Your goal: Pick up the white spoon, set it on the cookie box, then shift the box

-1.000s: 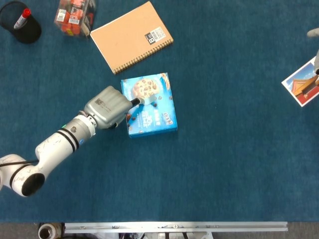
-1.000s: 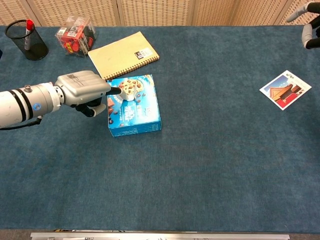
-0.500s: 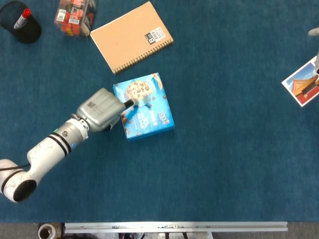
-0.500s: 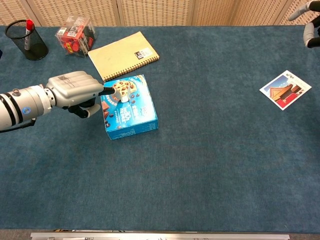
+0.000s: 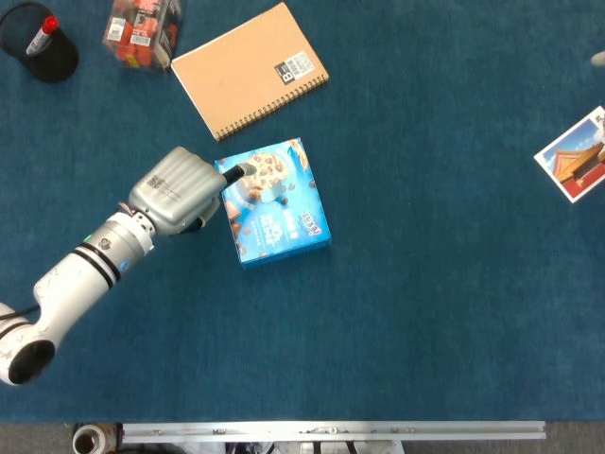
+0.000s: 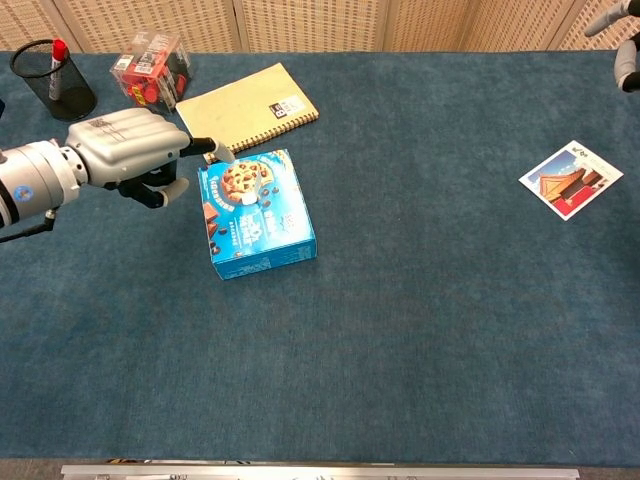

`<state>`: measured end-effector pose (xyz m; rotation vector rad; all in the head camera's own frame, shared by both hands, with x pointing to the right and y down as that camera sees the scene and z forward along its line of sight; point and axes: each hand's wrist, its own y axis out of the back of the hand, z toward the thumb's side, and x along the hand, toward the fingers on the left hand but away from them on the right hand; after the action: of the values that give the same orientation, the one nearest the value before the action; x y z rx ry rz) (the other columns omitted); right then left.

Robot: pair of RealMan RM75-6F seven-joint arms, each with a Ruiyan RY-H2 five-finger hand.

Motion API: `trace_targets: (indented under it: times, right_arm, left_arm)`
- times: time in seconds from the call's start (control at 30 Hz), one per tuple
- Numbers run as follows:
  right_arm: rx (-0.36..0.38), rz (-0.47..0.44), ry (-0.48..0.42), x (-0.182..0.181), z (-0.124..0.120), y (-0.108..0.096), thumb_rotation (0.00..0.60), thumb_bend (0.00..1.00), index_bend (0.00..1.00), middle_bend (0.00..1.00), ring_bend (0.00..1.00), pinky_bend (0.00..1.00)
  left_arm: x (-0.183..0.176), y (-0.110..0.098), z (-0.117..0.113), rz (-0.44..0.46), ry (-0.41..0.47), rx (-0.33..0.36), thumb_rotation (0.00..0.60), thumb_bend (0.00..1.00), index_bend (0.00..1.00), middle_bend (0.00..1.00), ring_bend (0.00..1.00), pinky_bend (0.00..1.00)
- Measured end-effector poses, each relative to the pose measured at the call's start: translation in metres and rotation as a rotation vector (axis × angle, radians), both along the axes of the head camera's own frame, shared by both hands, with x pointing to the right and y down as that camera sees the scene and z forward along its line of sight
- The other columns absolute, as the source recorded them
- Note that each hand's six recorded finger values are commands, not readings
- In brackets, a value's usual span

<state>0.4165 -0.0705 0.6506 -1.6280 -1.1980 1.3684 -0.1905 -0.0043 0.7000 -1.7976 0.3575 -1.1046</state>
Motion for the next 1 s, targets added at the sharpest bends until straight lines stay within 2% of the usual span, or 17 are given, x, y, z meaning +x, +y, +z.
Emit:
trace_targets:
  times: [0.17, 0.33, 0.63, 1.0]
  right_arm:
    - [0.014, 0.023, 0.000, 0.008, -0.004, -0.001, 0.600, 0.67, 0.30, 0.78, 0.92, 1.00]
    - [0.009, 0.024, 0.001, 0.010, -0.004, 0.001, 0.600, 0.65, 0.30, 0.78, 0.92, 1.00]
    - [0.005, 0.027, 0.003, 0.012, -0.003, 0.002, 0.600, 0.65, 0.30, 0.78, 0.92, 1.00]
    - [-0.003, 0.038, 0.006, 0.017, -0.001, 0.004, 0.600, 0.65, 0.30, 0.78, 0.92, 1.00]
  left_arm:
    - [-0.011, 0.003, -0.003, -0.015, -0.002, 0.007, 0.600, 0.80, 0.16, 1.00, 1.00, 1.00]
    - [-0.014, 0.013, 0.007, 0.001, -0.030, -0.034, 0.600, 0.80, 0.18, 1.00, 1.00, 1.00]
    - [0.000, 0.024, 0.019, 0.041, -0.034, -0.072, 0.600, 0.80, 0.18, 1.00, 1.00, 1.00]
    - [0.012, 0.019, 0.024, 0.045, -0.026, -0.078, 0.600, 0.80, 0.18, 1.00, 1.00, 1.00]
